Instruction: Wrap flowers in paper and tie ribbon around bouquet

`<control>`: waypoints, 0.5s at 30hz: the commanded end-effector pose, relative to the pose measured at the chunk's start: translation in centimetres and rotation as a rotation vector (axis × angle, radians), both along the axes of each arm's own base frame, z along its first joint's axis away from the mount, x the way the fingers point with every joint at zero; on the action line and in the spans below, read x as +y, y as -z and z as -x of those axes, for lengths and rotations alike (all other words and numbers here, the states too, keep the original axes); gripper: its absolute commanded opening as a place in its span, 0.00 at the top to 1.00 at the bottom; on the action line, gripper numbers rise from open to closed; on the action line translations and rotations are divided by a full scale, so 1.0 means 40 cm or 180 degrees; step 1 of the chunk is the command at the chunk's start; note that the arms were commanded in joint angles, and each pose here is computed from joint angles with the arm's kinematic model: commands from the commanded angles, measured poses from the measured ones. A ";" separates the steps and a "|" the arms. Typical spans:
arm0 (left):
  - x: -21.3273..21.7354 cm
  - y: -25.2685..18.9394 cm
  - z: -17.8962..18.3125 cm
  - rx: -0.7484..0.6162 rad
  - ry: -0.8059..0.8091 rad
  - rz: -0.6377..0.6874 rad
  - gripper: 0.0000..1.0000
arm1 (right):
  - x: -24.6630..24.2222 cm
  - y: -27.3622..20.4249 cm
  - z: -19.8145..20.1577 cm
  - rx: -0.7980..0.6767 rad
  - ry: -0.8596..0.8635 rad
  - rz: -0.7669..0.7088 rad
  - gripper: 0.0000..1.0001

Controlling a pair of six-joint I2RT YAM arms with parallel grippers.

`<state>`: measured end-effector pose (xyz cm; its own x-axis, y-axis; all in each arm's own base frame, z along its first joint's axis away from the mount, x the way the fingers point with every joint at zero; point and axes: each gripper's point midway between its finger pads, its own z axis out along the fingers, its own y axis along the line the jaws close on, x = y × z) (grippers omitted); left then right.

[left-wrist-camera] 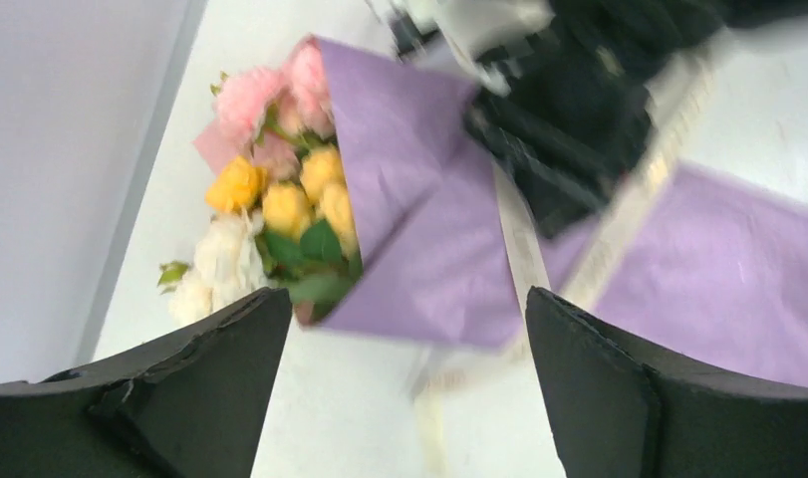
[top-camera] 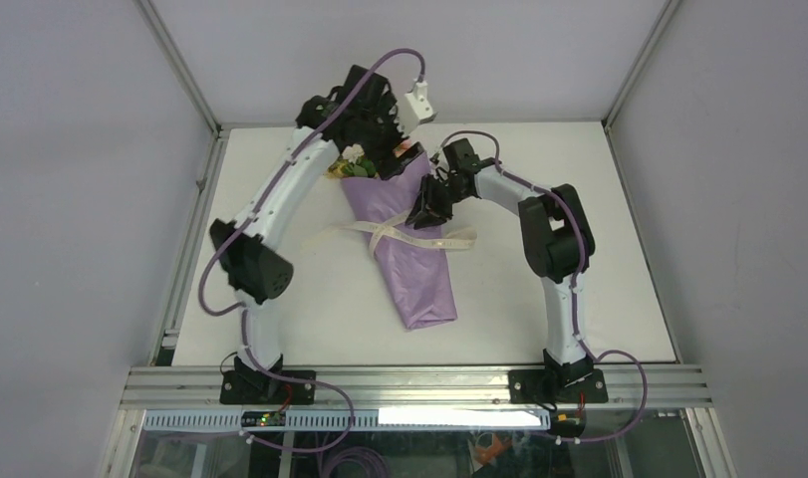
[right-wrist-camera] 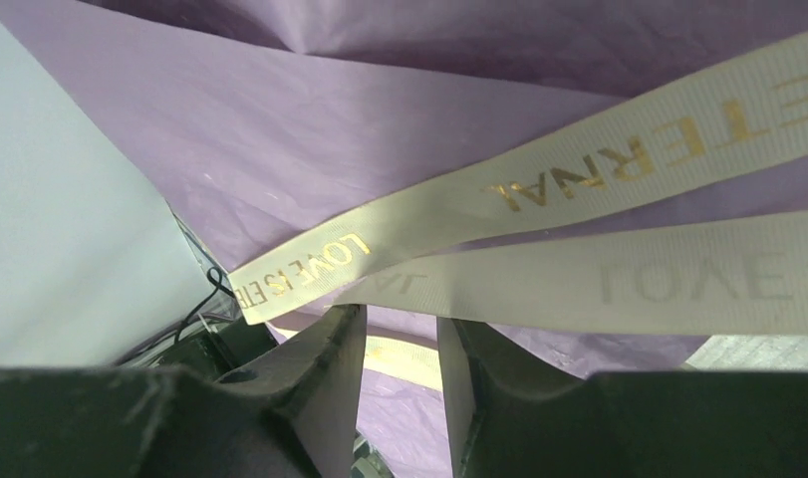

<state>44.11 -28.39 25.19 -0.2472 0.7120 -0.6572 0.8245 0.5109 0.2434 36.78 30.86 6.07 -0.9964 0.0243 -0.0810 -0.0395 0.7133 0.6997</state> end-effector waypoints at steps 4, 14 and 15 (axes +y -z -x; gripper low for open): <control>0.053 0.075 0.271 0.0291 0.1712 -0.0323 0.27 | 0.022 -0.120 -0.048 -0.0388 0.0136 -0.0215 0.65; 0.019 0.250 0.260 0.0692 0.2017 -0.0425 0.23 | 0.010 -0.111 -0.034 -0.0344 0.0170 -0.0161 0.66; 0.021 0.265 0.257 0.0720 0.2010 -0.0457 0.24 | 0.009 -0.112 -0.034 -0.0347 0.0176 -0.0161 0.66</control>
<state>33.22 -26.61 14.06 0.0381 0.8758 -0.4812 0.9993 -0.0364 0.0129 37.35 31.02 6.61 -0.9935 0.0630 -0.0945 -0.0221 0.7088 0.7051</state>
